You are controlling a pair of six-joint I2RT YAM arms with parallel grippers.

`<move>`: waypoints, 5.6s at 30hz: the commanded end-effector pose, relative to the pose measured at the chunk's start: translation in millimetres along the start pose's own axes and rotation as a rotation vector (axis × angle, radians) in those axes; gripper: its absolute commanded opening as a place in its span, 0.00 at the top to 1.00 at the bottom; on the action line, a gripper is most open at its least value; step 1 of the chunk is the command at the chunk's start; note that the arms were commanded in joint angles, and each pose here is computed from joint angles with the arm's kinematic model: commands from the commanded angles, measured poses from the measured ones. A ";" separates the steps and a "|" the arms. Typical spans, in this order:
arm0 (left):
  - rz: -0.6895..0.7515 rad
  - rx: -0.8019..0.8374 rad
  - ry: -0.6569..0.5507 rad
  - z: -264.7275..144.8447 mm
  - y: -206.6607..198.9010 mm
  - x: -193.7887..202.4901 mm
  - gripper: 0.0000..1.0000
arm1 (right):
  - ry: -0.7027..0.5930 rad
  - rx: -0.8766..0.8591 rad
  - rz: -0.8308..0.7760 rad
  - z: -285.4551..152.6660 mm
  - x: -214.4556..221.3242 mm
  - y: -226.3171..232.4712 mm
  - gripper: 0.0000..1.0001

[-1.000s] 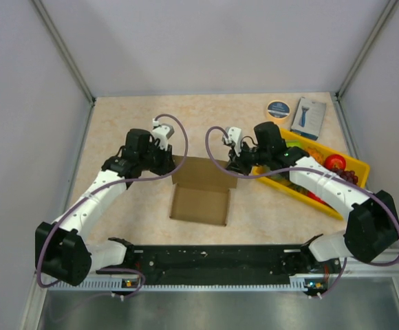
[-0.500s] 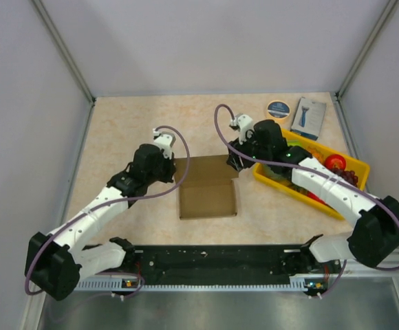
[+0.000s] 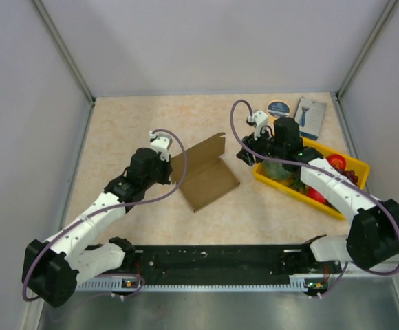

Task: Fold the paper box

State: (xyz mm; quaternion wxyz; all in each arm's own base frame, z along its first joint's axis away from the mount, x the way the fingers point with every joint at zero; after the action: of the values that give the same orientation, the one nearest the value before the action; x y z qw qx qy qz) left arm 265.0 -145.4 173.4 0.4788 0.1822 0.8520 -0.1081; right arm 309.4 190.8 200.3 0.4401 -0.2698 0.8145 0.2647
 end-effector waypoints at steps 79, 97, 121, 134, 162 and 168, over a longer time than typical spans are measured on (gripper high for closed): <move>-0.468 -0.279 -0.202 20.1 -21.5 -5.5 1.00 | -0.368 0.347 0.230 38.2 33.9 54.4 1.00; -0.497 -0.284 -0.204 8.1 -33.2 32.6 1.00 | -0.392 0.419 0.320 24.7 46.2 84.8 1.00; -0.497 -0.236 -0.188 -8.6 -32.5 67.0 1.00 | -0.384 0.528 0.470 25.4 52.6 99.3 1.00; -0.505 -0.232 -0.149 -6.0 -33.1 88.2 1.00 | -0.283 0.487 0.414 25.0 119.0 92.9 1.00; -0.524 -0.240 -0.156 -10.1 -33.9 103.9 1.00 | -0.101 -0.303 0.617 -31.6 -18.2 180.8 0.49; -0.533 -0.253 -0.147 -11.6 -32.2 108.7 1.00 | 0.027 -0.514 0.792 45.8 -5.1 195.2 0.64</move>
State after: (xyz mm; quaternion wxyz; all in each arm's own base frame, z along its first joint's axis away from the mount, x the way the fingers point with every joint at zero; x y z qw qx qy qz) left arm 193.6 -151.2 89.8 0.5157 -0.1106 0.8381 -0.1392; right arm 213.0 322.4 225.7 0.3105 -0.0169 0.8127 0.4927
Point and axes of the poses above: each gripper's point midway between its finger pads, its own z axis out along the fingers, its own y axis along the line the jaws close on, x = y × z, the point moved 3 cm from there along -z, back along the fingers, and after that the axes turned 6 degrees about z, right-handed, at the moved point
